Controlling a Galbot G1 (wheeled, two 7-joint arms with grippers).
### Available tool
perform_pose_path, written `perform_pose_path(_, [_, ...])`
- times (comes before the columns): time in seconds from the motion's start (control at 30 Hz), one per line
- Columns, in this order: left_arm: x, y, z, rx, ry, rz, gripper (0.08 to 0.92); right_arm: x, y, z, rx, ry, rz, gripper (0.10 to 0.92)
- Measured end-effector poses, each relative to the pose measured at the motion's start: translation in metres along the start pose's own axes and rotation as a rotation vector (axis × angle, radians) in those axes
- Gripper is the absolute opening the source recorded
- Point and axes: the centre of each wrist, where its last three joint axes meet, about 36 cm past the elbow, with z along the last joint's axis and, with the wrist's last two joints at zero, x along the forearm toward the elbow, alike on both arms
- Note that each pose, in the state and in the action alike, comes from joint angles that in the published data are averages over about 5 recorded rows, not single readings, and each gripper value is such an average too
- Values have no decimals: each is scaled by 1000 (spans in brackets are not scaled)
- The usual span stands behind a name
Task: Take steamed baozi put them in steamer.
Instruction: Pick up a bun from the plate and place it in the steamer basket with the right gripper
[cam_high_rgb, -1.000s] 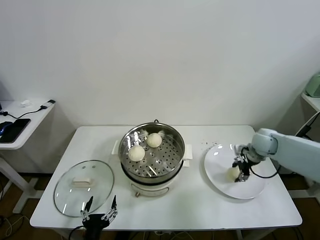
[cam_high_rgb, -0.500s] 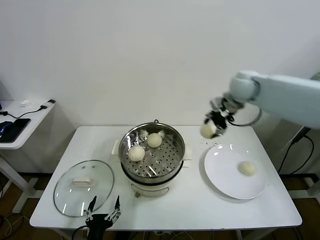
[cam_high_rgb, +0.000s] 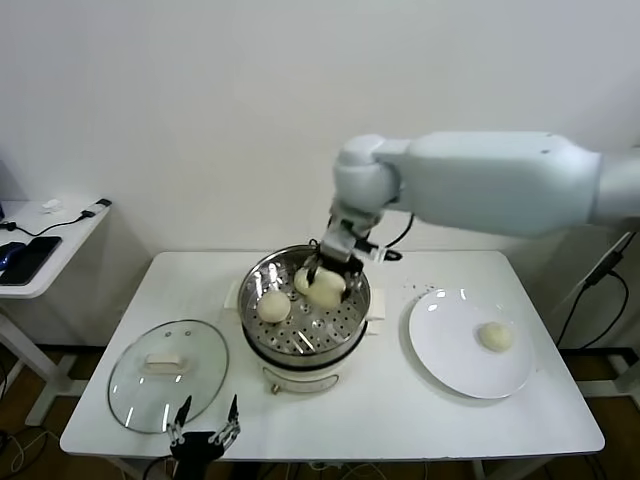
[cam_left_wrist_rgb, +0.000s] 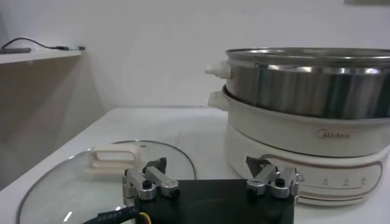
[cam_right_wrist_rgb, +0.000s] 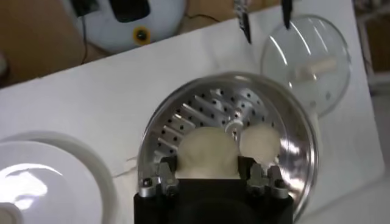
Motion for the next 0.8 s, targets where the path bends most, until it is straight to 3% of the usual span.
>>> perform_pose_path(0.53, [0, 3, 1, -1, 3, -8, 823, -100, -25, -15, 248, -66, -36, 657])
perform_pose_path(0.8, [-1, 3, 1, 2, 2, -7, 823, -118, -32, -7, 267, -80, -17, 807])
